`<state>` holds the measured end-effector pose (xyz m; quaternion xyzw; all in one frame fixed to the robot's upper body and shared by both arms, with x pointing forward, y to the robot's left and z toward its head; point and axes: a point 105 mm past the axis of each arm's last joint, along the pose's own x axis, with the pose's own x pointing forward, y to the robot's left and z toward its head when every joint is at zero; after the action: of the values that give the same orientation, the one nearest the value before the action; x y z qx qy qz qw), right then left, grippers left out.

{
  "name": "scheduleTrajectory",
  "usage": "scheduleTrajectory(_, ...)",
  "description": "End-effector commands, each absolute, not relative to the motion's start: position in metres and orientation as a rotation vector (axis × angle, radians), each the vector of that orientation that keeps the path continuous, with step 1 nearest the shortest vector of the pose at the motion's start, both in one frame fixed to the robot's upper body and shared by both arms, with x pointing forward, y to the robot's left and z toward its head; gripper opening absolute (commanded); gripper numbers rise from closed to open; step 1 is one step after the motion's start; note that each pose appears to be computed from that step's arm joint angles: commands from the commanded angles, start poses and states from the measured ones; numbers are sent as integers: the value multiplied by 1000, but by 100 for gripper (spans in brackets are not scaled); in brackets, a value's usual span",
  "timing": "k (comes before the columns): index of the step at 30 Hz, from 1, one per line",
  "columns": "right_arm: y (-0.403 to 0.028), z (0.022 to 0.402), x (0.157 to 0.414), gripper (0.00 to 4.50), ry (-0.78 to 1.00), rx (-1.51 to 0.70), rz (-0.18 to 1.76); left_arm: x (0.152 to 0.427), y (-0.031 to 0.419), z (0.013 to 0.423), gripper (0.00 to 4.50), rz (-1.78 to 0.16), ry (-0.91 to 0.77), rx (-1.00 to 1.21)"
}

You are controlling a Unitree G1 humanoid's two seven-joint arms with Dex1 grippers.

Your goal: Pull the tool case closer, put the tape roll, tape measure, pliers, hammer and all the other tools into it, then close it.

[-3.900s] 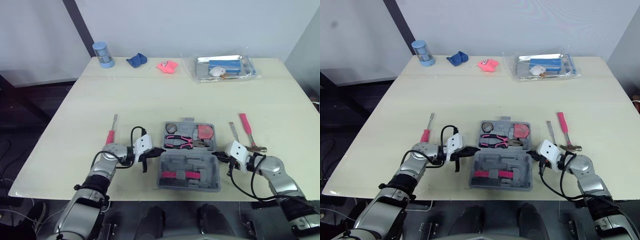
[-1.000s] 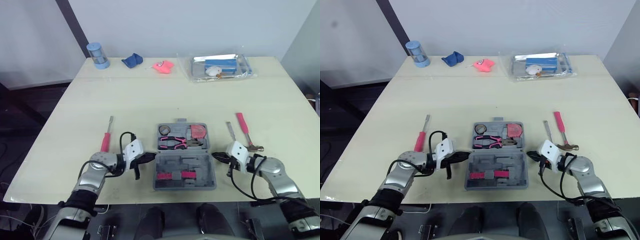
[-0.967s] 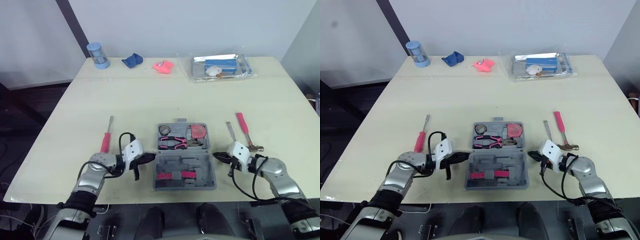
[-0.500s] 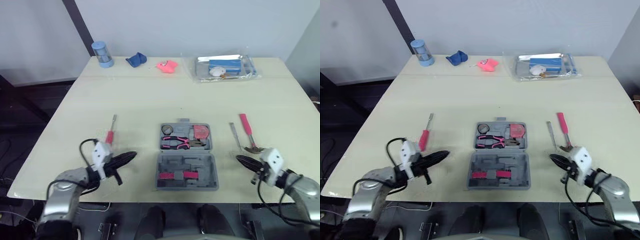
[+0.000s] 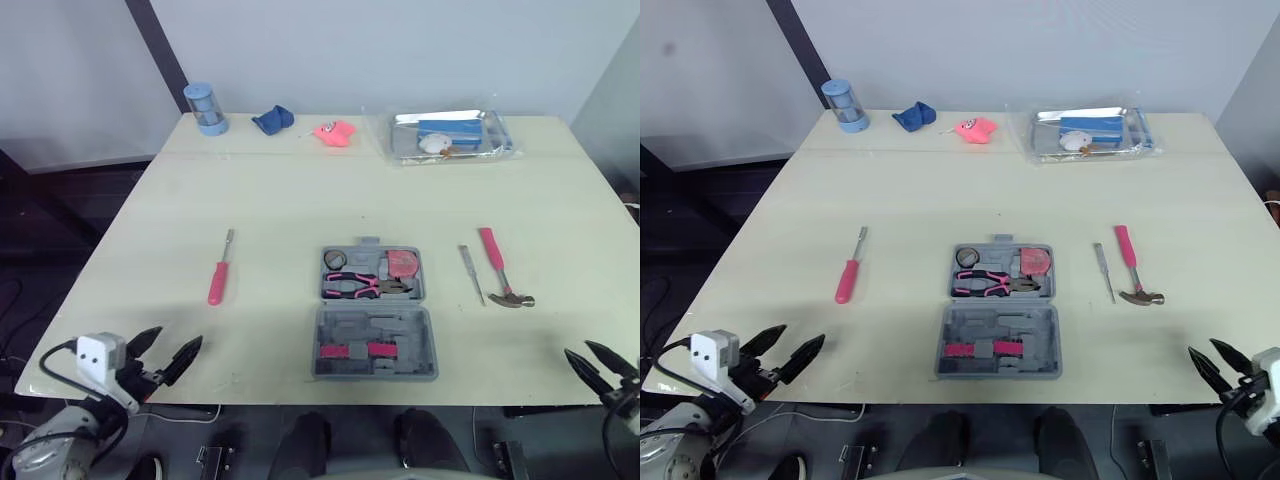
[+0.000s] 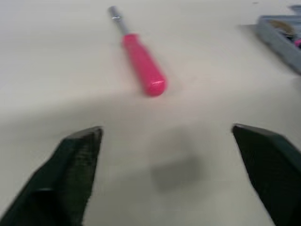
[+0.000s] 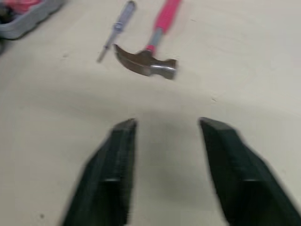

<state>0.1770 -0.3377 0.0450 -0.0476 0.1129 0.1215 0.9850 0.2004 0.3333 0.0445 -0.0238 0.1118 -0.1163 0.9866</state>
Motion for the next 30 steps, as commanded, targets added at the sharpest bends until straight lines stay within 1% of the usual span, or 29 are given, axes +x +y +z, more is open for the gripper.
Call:
scheduleTrajectory(1,-351,52,170,414,196,-91,191,195,343,51,450,-185,197,-56)
scheduleTrajectory(2,-353,51,169,439,199,-92,187,195,342,51,450,-187,196,-54)
scheduleTrajectory(10,-342,60,175,439,181,-107,210,200,340,55,450,-202,187,-47)
scheduleTrajectory(14,-327,79,187,439,138,-132,256,207,325,61,450,-277,173,-33)
scheduleTrajectory(20,-305,88,200,439,139,-140,322,222,309,77,450,-362,119,-6)
scheduleTrajectory(25,-288,92,216,439,130,-141,356,233,283,101,450,-532,65,41)
scheduleTrajectory(30,-263,88,239,439,152,-109,395,240,250,125,450,-786,37,118)
